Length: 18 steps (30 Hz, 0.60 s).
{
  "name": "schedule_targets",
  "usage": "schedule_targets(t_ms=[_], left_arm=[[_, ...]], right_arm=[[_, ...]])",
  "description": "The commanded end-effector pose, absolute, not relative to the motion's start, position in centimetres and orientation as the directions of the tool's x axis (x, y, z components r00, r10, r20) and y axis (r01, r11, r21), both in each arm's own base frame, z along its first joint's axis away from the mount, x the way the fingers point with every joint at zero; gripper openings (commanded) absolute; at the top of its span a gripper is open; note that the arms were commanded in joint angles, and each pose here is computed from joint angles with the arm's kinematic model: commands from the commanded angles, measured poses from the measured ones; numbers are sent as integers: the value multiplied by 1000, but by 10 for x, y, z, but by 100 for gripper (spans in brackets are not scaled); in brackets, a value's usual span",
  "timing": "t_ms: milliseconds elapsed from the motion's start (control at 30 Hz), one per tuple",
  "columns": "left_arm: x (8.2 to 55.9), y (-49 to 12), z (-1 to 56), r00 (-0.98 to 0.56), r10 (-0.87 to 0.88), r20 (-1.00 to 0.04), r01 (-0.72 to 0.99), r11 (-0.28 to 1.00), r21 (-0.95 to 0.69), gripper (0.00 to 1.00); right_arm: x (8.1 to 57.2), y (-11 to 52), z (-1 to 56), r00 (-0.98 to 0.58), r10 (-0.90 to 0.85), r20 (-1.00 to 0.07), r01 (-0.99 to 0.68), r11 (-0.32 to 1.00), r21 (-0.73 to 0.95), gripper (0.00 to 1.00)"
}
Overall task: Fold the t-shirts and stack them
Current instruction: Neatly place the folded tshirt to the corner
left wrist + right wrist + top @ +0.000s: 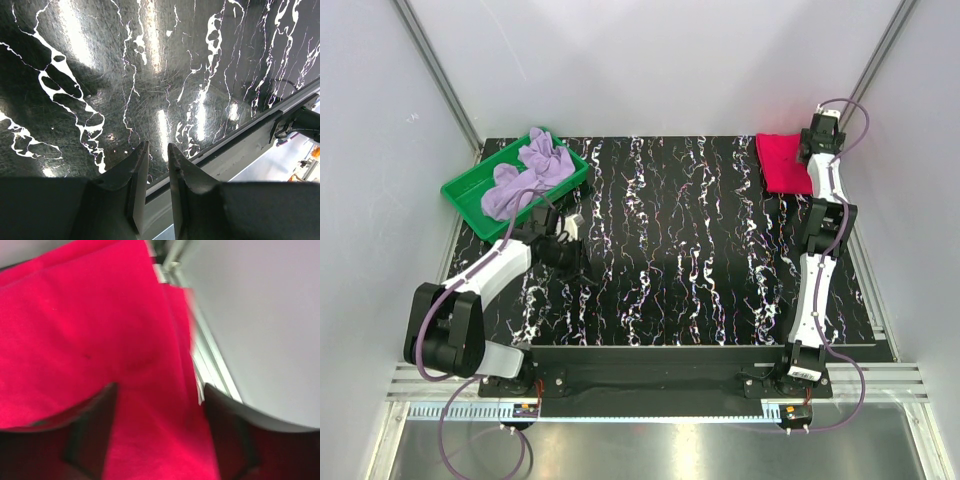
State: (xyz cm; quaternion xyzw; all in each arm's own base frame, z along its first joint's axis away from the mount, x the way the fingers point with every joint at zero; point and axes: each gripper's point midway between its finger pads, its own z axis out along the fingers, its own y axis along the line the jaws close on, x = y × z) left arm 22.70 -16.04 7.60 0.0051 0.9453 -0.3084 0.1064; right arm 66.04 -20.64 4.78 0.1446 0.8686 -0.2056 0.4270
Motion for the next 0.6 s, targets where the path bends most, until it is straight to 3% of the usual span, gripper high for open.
schedule_targets(t_ms=[0,100,400,567], left_arm=[[242,-162,90,-961,-54,-271,118,808,-577,27],[246,-163,98,-954,-68,-292,119,809,-576,27],[255,-170,134,-924,-141,-354,121,772,-624,27],[250,-177,162,-906,-214,-365,108,717,-689,29]], right_arm=[[660,-227,124,-494,36,-869,544,792,-277,81],[644,-237,172,-468,11,-884,600,738,-309,94],[595,-219,260,-447,78,-891,616,749,-243,97],[560,-168,252,-511,204,-835,538,834,-125,100]])
